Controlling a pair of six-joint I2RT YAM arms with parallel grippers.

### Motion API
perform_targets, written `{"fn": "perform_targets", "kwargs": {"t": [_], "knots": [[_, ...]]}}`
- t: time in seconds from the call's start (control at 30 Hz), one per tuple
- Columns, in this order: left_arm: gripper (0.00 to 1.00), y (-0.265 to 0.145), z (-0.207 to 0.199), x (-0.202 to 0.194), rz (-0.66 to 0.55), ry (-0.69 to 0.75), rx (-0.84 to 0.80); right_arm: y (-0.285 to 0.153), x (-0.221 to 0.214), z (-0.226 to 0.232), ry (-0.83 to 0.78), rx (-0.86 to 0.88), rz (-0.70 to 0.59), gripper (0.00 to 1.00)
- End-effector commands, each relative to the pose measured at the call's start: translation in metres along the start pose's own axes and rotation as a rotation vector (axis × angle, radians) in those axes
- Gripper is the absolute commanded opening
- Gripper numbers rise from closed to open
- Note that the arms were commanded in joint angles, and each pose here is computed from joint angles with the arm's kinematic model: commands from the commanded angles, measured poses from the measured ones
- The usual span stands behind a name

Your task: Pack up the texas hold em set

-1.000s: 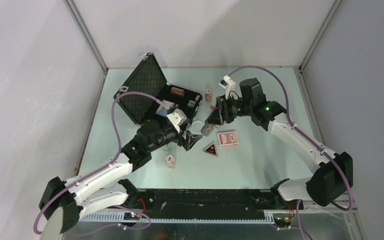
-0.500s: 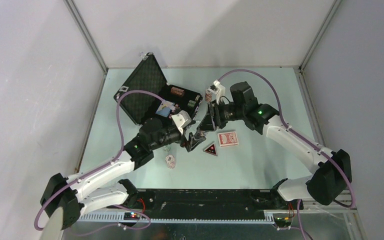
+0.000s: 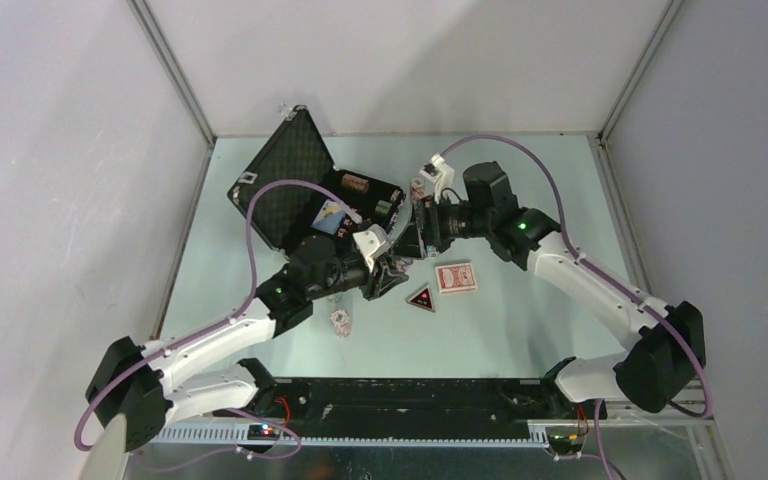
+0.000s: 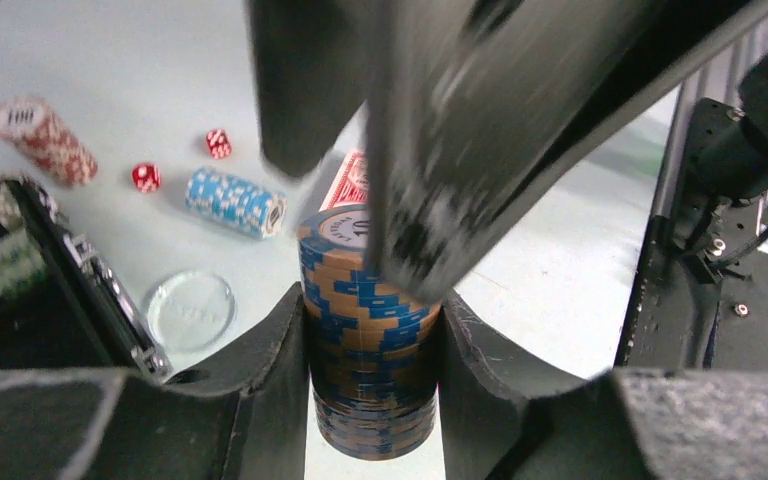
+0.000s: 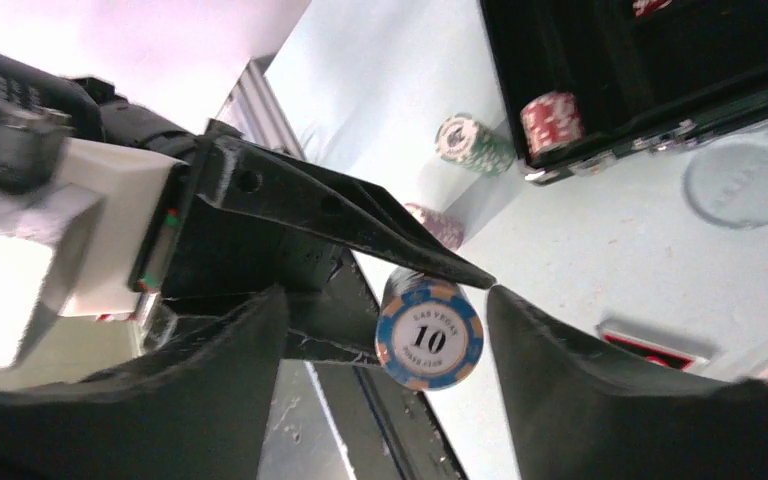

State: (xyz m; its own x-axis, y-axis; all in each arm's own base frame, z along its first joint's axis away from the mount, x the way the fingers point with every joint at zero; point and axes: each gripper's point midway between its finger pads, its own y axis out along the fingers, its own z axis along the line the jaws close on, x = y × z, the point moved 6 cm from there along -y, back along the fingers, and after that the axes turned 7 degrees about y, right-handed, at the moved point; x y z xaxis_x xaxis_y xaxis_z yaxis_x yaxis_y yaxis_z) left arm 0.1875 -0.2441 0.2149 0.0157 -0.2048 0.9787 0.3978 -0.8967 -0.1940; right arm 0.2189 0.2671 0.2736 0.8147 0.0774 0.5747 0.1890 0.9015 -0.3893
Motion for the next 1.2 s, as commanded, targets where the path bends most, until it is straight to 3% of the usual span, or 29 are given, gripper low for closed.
{"fn": "perform_targets", "kwargs": {"t": [0.0, 0.1, 0.13, 0.23, 0.27, 0.4, 0.63, 0.83, 1.17], "knots": [[0.00, 0.001, 0.020, 0.026, -0.061, -0.068, 0.168, -0.026, 0.024, 0.005, -0.015, -0.044, -0.186, 0.80], [0.00, -0.005, 0.045, 0.020, -0.032, -0.216, 0.439, -0.047, 0.029, -0.013, 0.040, -0.169, -0.318, 0.83], [0.00, -0.012, 0.061, 0.022, -0.044, -0.313, 0.621, -0.055, 0.029, -0.013, 0.040, -0.184, -0.355, 0.83], [0.00, -0.029, 0.082, 0.009, 0.014, -0.508, 0.954, -0.073, 0.026, -0.030, 0.076, -0.255, -0.455, 0.83], [0.00, -0.037, 0.093, 0.015, 0.000, -0.520, 1.091, -0.079, 0.026, -0.027, 0.068, -0.253, -0.483, 0.83], [0.00, -0.053, 0.109, 0.012, 0.018, -0.623, 1.381, -0.092, 0.021, -0.038, 0.080, -0.304, -0.542, 0.82], [0.00, -0.060, 0.132, -0.009, -0.040, -0.895, 1.504, -0.103, 0.013, -0.045, 0.070, -0.360, -0.561, 0.82], [0.00, -0.049, 0.148, -0.023, -0.040, -1.024, 1.666, -0.110, 0.009, -0.047, 0.059, -0.374, -0.585, 0.82], [0.00, -0.027, 0.173, -0.040, -0.041, -1.111, 1.802, -0.117, 0.005, -0.049, 0.048, -0.385, -0.585, 0.81]]}}
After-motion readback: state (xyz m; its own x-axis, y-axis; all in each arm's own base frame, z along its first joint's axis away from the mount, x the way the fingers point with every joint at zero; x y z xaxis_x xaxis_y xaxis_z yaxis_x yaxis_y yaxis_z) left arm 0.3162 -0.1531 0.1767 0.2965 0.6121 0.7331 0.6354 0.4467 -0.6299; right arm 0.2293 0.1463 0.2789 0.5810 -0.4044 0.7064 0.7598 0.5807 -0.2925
